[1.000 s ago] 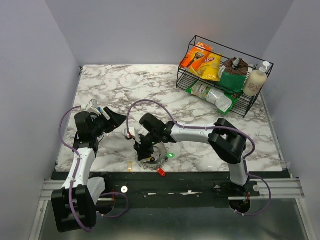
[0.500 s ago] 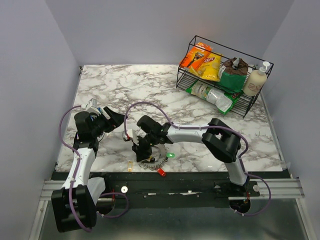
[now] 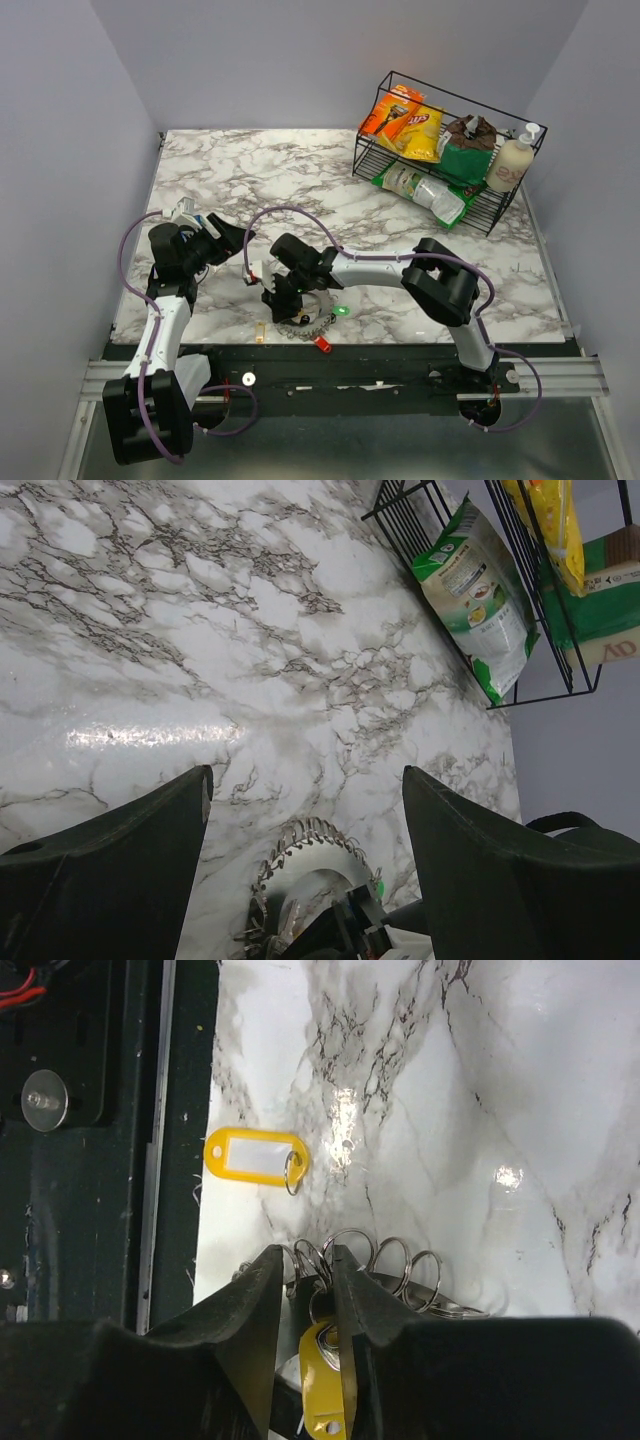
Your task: Put the keys on the keyring
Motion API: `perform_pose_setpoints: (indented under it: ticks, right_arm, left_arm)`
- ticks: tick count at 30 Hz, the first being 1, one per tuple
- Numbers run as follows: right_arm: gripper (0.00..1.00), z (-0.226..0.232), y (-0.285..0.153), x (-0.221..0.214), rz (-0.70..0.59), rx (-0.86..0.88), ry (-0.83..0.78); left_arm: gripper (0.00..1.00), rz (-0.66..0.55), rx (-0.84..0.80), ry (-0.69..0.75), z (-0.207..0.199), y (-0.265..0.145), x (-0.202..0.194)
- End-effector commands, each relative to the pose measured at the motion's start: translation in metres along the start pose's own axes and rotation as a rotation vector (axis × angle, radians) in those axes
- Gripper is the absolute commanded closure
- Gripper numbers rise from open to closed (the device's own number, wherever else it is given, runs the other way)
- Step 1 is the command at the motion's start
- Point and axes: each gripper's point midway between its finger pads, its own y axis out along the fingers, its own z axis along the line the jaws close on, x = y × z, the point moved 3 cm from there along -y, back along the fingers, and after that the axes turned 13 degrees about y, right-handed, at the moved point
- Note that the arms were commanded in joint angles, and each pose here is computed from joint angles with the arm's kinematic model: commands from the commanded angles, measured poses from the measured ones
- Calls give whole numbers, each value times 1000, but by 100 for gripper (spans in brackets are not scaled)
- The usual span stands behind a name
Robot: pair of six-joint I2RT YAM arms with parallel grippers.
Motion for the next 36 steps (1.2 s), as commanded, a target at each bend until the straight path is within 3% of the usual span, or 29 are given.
perform_pose_setpoints:
  ticks: [1, 7, 12, 22, 36]
  right_arm:
    - [61, -9, 2, -3, 26, -69, -13]
    - [55, -11, 1, -2, 20, -86, -18]
    - [59, -11, 3, -5, 27, -84, -15]
    - [99, -12, 4, -8, 37, -95, -23]
    - [99, 8, -40, 22, -114, -127, -83]
  left_arm:
    - [15, -4, -30, 6, -3, -1, -1]
    - [15, -3, -33, 4, -3, -1, -2]
    - [15, -5, -35, 4, -3, -1, -2]
    - [15, -4, -37, 11, -5, -3, 0]
    - [15, -16, -66, 50, -14, -9, 4]
